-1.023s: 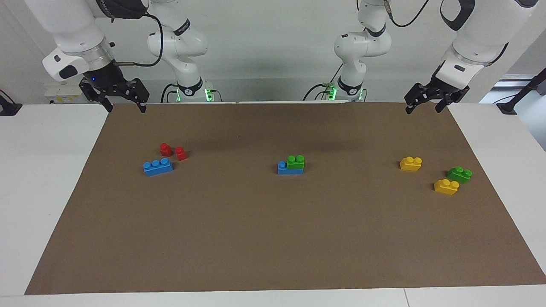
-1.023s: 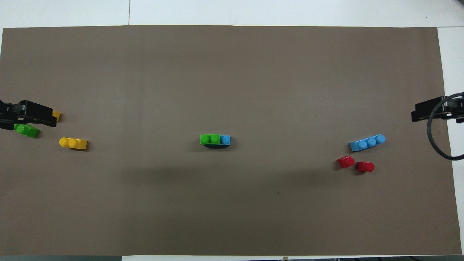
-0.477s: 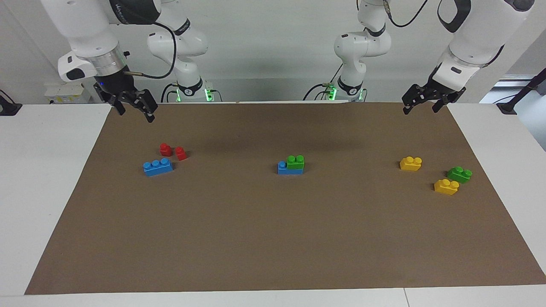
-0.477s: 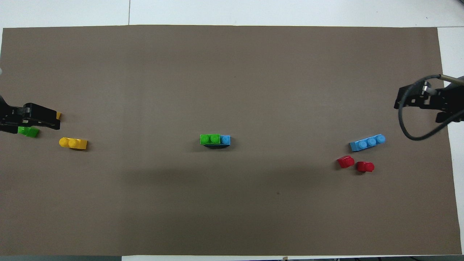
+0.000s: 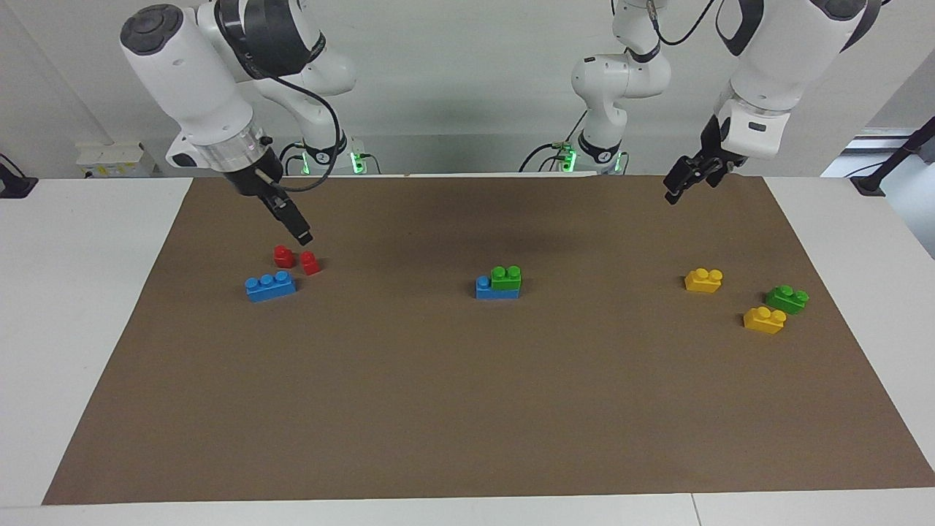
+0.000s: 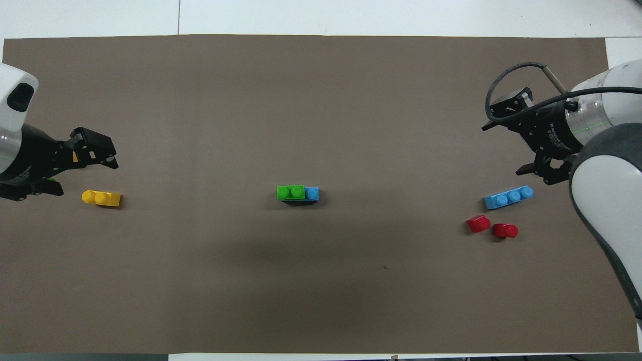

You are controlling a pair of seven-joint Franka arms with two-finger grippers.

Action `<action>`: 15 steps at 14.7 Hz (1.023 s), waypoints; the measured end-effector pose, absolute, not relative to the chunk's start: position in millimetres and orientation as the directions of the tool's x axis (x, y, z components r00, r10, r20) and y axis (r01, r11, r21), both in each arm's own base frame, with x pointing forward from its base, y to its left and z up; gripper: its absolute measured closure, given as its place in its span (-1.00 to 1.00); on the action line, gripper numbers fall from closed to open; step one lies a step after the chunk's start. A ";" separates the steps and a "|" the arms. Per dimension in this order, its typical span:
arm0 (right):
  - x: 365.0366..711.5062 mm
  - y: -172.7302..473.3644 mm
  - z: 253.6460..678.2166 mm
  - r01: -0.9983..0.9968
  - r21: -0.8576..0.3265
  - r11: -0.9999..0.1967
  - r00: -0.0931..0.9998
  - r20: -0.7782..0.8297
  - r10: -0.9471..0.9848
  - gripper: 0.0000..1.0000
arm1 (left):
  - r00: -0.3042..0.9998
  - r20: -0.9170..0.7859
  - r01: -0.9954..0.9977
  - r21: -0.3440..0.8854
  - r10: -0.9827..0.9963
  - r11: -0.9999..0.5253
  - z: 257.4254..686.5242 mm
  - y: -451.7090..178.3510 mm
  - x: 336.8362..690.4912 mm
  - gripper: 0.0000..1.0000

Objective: Remove green block with left arm and hold with right
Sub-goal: 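Move the left gripper while the right gripper reaches the green-blue stack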

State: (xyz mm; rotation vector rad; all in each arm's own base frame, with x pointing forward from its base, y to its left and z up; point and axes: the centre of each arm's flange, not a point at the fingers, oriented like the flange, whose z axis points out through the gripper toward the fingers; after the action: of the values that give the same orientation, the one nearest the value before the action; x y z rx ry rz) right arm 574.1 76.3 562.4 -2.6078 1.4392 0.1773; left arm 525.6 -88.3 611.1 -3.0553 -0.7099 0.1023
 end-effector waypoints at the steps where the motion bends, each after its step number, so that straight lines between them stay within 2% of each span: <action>1: 577.6 80.7 555.1 -0.885 -0.076 -0.459 0.463 -0.229 -0.856 -1.00 | 0.864 -0.062 0.499 -0.024 0.500 -0.866 608.7 -97.0 523.2 -1.00; 3: 583.9 87.1 543.1 -0.936 -0.056 -0.348 0.349 -0.299 -0.888 -1.00 | 0.792 -0.048 0.609 -0.025 0.609 -0.793 603.2 -118.7 517.1 -1.00; 8: 591.0 120.1 496.5 -0.984 -0.002 -0.180 0.166 -0.401 -0.901 -0.99 | 0.548 -0.014 0.837 0.015 0.837 -0.547 587.4 -170.4 500.3 -1.00; 15: 579.0 180.6 438.7 -0.997 0.026 -0.077 0.057 -0.455 -0.889 -1.00 | 0.229 -0.047 0.972 0.066 0.972 -0.226 566.4 -216.2 489.7 -1.00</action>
State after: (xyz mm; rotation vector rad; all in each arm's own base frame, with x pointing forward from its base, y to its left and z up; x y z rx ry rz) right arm 579.0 180.6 438.7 -2.0435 1.9040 0.5180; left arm 489.7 -216.2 566.4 -2.5251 -2.0023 -0.0069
